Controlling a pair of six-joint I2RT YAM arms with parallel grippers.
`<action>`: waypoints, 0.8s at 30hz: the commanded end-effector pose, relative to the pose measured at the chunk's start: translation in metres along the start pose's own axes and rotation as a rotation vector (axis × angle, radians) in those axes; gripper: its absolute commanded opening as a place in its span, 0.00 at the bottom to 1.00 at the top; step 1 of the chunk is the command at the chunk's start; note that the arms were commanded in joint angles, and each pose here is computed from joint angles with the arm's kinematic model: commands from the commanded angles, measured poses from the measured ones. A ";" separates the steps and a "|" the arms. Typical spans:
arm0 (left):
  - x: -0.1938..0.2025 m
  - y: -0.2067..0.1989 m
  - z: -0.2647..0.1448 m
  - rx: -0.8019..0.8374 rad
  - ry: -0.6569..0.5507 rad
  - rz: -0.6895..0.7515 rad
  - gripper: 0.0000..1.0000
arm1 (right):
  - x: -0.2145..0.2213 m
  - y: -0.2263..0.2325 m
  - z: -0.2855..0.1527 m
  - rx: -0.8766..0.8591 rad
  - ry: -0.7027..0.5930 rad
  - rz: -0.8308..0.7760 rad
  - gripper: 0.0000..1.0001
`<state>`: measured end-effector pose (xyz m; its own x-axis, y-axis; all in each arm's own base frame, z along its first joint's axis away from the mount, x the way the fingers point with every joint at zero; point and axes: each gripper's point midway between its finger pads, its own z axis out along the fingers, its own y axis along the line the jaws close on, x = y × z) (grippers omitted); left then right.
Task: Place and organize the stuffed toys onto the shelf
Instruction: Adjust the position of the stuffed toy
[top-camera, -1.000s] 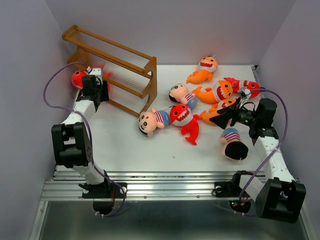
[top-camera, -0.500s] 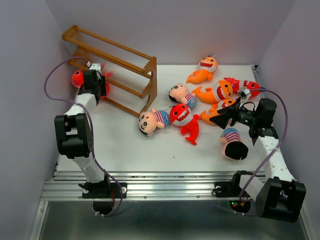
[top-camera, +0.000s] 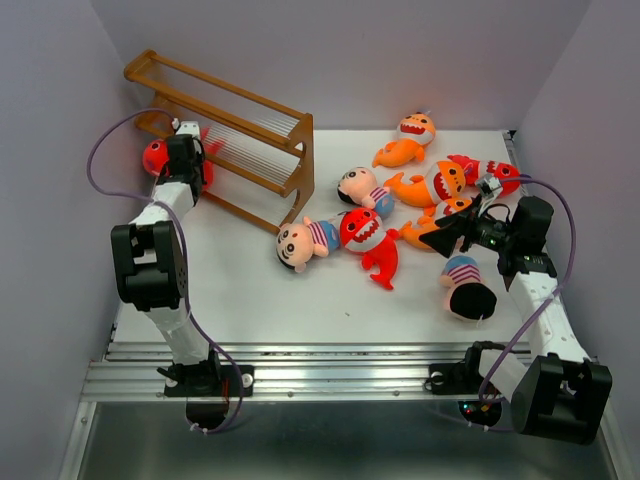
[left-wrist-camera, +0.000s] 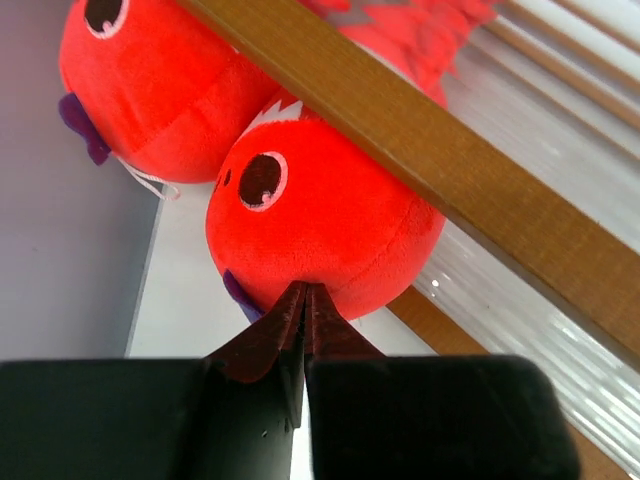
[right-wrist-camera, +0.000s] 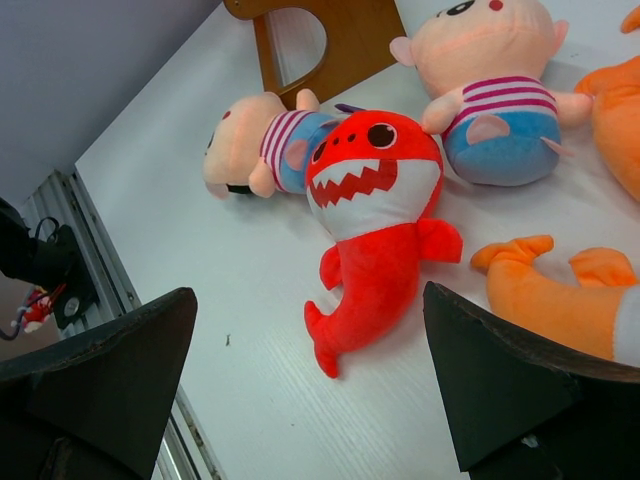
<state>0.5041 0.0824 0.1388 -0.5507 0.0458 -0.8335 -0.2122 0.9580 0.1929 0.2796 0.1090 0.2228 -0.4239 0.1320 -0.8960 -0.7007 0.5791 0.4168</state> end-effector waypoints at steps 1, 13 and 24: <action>-0.043 0.011 0.000 -0.045 -0.105 -0.017 0.10 | -0.013 -0.002 -0.001 0.011 -0.019 -0.051 1.00; -0.053 0.007 0.009 -0.039 -0.126 -0.049 0.07 | -0.010 -0.003 -0.001 0.015 -0.010 -0.038 1.00; -0.037 -0.001 0.026 -0.020 -0.078 -0.049 0.11 | -0.010 -0.005 -0.001 0.020 -0.007 -0.037 1.00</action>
<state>0.5323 0.0861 0.1366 -0.5316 0.0326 -0.8464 -0.2335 0.9549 0.1835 0.2798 0.1081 0.2157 -0.4507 0.1329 -0.8827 -0.6837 0.5843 0.4371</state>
